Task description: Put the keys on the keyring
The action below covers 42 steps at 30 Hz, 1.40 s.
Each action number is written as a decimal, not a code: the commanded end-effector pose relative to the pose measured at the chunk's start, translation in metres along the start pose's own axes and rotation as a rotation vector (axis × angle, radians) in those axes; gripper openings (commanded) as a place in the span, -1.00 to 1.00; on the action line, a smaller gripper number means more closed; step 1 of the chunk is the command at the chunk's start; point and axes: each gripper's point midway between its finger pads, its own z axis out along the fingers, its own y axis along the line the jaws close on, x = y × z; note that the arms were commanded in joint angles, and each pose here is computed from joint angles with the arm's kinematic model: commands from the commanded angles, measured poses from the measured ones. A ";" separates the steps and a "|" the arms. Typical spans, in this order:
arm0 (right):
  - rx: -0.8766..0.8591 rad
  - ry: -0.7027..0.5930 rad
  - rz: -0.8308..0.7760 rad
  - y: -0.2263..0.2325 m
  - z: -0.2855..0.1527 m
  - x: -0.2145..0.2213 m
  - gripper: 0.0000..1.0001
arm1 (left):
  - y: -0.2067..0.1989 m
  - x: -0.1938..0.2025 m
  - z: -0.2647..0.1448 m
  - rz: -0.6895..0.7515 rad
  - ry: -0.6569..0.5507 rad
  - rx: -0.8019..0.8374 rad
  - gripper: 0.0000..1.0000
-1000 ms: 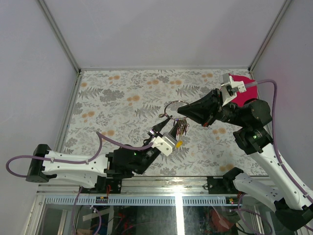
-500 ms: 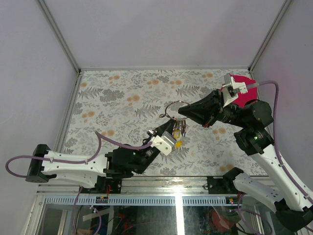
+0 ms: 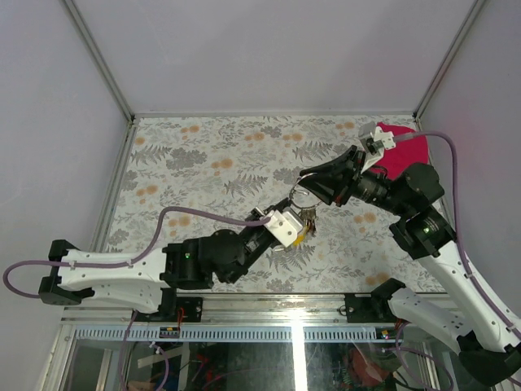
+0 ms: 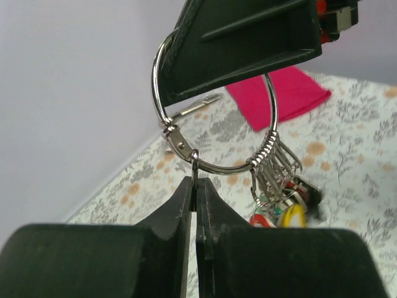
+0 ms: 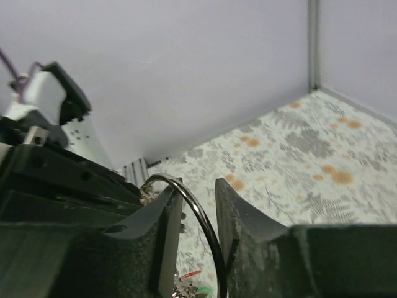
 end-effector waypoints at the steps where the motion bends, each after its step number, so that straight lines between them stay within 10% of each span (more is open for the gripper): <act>1: 0.166 0.025 -0.007 -0.031 -0.005 0.011 -0.25 | -0.007 0.032 -0.004 0.000 0.180 0.085 -1.00; 18: 0.495 0.094 -0.150 -0.074 -0.065 0.041 0.11 | -0.010 0.116 -0.005 -0.028 0.727 0.435 -1.00; 25: 0.329 0.247 -0.065 -0.049 -0.056 0.072 -0.01 | -0.004 0.109 0.002 0.001 0.703 0.460 -1.00; 42: 0.292 0.145 0.622 -0.027 -0.020 0.075 0.07 | 0.005 0.078 0.010 0.094 0.470 0.487 -1.00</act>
